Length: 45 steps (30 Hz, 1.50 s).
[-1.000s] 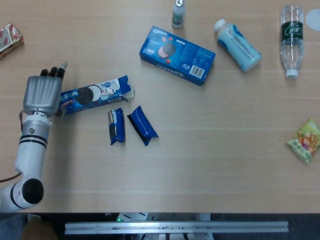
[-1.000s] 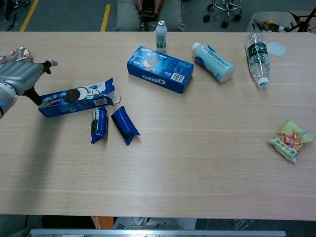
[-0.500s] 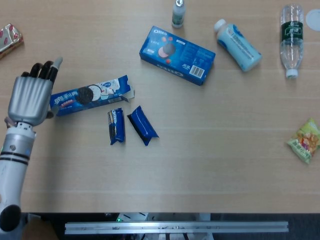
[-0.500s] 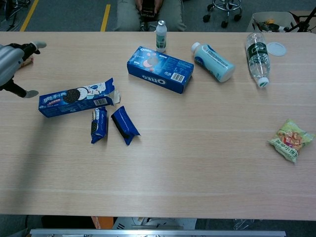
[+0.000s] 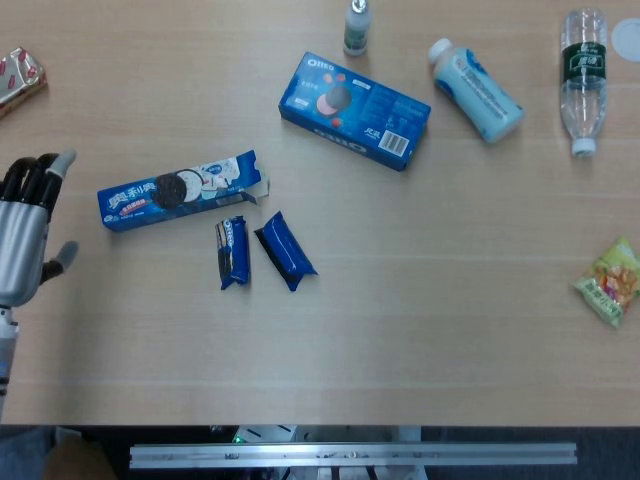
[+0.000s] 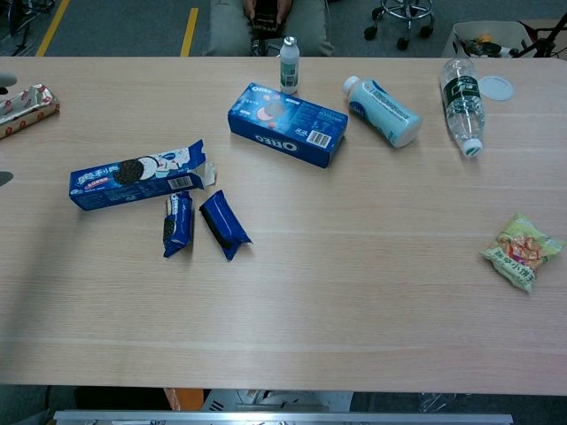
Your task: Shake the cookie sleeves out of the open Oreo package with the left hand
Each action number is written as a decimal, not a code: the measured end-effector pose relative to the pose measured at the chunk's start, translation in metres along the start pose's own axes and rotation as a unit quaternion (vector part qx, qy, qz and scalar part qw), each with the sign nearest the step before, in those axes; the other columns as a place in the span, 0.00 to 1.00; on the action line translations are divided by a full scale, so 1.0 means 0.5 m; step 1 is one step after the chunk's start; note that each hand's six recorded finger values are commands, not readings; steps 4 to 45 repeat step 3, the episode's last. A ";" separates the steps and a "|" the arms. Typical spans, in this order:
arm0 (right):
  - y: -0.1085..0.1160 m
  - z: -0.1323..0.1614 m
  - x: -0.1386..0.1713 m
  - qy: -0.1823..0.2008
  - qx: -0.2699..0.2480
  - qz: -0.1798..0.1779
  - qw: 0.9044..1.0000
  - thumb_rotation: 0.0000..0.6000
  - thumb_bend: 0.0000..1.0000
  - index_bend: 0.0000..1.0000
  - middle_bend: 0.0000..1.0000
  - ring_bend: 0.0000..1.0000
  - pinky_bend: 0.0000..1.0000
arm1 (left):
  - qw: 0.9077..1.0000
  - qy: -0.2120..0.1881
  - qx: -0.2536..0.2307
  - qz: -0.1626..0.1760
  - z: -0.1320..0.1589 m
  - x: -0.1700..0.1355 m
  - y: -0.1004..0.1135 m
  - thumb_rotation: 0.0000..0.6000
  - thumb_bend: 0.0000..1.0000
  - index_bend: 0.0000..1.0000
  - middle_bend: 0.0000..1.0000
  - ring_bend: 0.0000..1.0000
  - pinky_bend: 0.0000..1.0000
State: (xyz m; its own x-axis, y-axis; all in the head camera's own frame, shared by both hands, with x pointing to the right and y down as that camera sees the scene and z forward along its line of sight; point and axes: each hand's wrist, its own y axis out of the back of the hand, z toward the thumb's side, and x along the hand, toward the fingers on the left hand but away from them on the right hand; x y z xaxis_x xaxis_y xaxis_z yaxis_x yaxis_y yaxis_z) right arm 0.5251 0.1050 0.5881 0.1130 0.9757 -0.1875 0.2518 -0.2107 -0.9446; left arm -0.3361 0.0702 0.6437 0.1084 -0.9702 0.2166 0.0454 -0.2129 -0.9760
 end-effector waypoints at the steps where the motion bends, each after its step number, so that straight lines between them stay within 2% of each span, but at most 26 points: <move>1: 0.001 0.001 0.001 0.001 0.000 0.000 1.000 1.00 0.30 0.69 0.57 0.60 0.62 | 1.000 0.002 0.000 0.001 -0.002 -0.004 0.001 1.00 0.17 0.12 0.21 0.20 0.42; 45: 0.002 0.001 0.002 0.001 0.001 -0.001 1.000 1.00 0.30 0.69 0.57 0.60 0.62 | 1.000 0.007 -0.001 0.001 -0.004 -0.013 0.002 1.00 0.17 0.12 0.21 0.20 0.42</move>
